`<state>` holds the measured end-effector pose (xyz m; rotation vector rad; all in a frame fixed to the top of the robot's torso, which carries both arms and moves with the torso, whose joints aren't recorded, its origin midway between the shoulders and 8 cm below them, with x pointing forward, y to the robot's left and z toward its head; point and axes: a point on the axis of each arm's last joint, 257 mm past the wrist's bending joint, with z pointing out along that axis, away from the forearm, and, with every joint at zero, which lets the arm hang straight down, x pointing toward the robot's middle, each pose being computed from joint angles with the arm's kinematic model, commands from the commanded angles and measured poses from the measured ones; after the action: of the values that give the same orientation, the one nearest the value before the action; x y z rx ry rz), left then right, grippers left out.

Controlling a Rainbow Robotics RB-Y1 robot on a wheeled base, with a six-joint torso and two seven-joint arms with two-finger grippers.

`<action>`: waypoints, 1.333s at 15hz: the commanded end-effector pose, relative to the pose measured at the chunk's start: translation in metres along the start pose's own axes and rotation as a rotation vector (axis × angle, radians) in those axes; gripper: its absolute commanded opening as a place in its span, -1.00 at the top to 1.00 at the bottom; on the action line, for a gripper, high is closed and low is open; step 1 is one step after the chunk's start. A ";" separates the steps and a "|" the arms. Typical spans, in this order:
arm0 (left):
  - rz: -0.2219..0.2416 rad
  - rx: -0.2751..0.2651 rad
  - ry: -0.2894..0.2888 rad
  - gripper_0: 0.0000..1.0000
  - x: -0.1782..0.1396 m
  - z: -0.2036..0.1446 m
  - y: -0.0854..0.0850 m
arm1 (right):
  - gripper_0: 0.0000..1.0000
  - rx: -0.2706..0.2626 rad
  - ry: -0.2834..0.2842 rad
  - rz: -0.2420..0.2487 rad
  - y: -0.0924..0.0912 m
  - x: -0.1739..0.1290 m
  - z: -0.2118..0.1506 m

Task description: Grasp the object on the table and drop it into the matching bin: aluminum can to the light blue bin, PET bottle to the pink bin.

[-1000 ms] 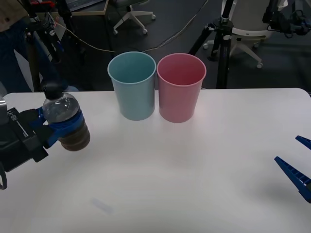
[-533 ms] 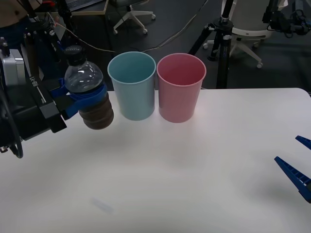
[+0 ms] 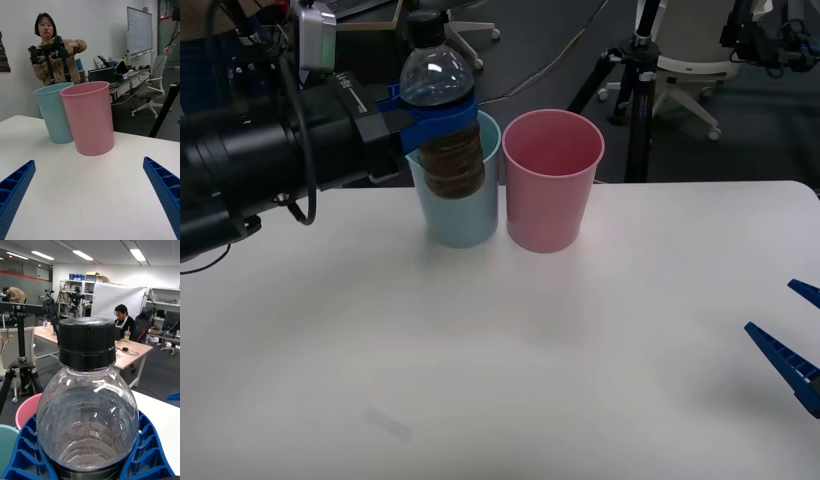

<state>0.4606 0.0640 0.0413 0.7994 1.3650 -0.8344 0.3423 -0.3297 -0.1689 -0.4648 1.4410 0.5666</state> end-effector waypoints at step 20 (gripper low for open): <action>0.072 -0.132 0.038 0.93 0.016 0.191 0.103 | -1.00 0.000 0.000 0.000 0.000 0.000 0.000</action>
<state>0.6413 -0.0504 0.0373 0.7627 1.3955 -0.6760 0.3423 -0.3297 -0.1689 -0.4648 1.4410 0.5666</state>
